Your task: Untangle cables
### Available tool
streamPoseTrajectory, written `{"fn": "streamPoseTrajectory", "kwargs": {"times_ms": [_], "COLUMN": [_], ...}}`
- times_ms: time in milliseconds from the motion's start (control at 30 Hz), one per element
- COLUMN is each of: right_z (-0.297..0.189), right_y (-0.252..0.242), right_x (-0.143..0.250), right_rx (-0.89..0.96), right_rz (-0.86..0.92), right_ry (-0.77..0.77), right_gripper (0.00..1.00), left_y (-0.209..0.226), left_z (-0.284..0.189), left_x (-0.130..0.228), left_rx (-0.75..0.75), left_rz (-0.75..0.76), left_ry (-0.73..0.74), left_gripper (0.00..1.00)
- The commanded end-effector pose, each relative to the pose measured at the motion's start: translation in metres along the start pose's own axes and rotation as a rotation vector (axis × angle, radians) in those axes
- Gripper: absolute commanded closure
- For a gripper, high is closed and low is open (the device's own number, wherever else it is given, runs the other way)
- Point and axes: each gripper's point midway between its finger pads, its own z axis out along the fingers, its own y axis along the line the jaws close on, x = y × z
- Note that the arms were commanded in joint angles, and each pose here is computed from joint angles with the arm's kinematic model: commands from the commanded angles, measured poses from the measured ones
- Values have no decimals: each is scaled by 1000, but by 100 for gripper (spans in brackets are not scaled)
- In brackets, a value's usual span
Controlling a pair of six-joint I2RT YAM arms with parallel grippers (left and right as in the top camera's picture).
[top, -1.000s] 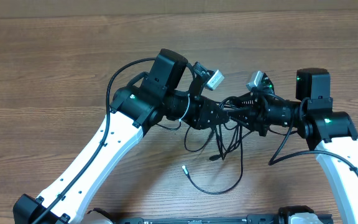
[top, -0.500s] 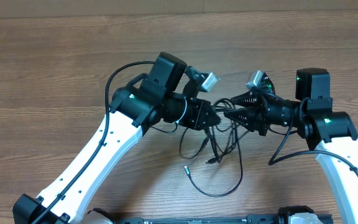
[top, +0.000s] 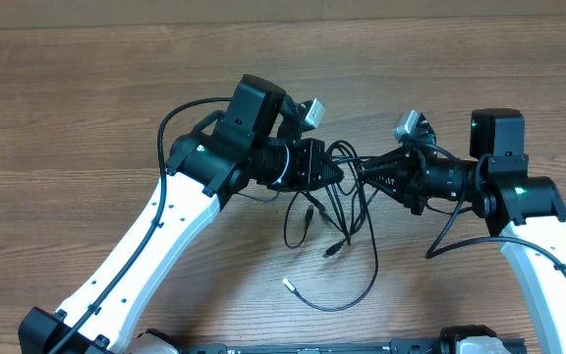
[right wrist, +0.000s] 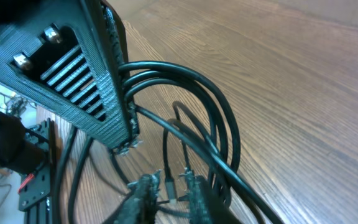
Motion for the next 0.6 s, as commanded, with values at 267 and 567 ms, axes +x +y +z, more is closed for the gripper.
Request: {"fn": "streamPoseTrajectory", "kwargs": {"times_ms": [267,567], "right_z": [-3,-3], "right_y": [1,1], "right_x": [-9,-9], "right_rx": [3,3], "right_rz": [-79,-80], "right_ry": [-19,-20], "right_gripper": [20,63], "left_y": [-28,-36], "left_z": [-5,-7], "left_x": [16,21], "left_rx": [138,177], "left_rz": [-263,-307], "left_ry": [111,153], "left_gripper": [96,95]}}
